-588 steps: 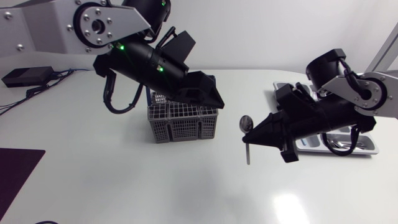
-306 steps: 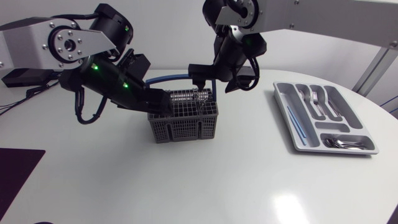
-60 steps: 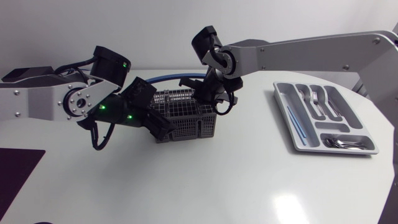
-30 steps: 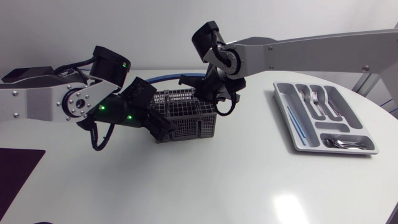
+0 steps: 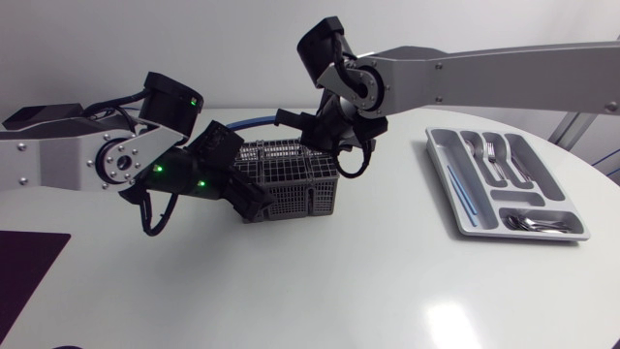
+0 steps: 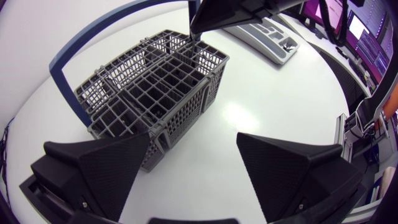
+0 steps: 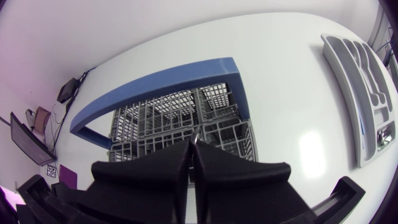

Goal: Unload the cutlery basket into the drawer organizer.

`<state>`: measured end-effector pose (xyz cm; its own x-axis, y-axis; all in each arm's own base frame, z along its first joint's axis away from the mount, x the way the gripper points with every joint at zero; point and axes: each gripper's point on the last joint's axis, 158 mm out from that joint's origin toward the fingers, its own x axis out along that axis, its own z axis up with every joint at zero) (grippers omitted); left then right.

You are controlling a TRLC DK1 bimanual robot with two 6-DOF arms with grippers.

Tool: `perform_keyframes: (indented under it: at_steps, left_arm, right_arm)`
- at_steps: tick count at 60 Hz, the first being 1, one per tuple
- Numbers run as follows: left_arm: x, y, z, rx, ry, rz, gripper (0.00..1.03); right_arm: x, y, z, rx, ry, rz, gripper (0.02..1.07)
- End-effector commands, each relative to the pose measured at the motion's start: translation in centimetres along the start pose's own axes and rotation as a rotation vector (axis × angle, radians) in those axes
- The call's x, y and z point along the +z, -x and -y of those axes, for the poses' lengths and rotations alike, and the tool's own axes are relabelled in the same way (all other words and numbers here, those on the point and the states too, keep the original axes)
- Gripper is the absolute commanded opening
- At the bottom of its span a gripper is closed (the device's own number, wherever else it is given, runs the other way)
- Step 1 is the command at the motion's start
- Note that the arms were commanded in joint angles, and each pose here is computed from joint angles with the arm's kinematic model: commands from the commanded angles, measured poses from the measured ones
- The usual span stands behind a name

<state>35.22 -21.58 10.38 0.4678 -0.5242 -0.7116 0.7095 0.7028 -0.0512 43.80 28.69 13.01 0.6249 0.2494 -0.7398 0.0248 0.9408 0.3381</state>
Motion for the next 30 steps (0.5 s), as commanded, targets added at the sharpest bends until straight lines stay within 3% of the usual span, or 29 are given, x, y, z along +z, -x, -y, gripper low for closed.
perform_keyframes:
  at_steps: [1, 30]
  left_arm:
    - [-0.6, 0.2, 0.3, 0.003, -0.002, -0.006, 0.98]
    - [-0.5, 0.4, 0.3, 0.007, 0.003, -0.006, 0.98]
  right_arm:
    - [0.3, 1.8, -0.7, 0.014, 0.027, 0.032, 0.08]
    - [2.2, 5.3, -1.2, 0.046, 0.021, 0.102, 0.08]
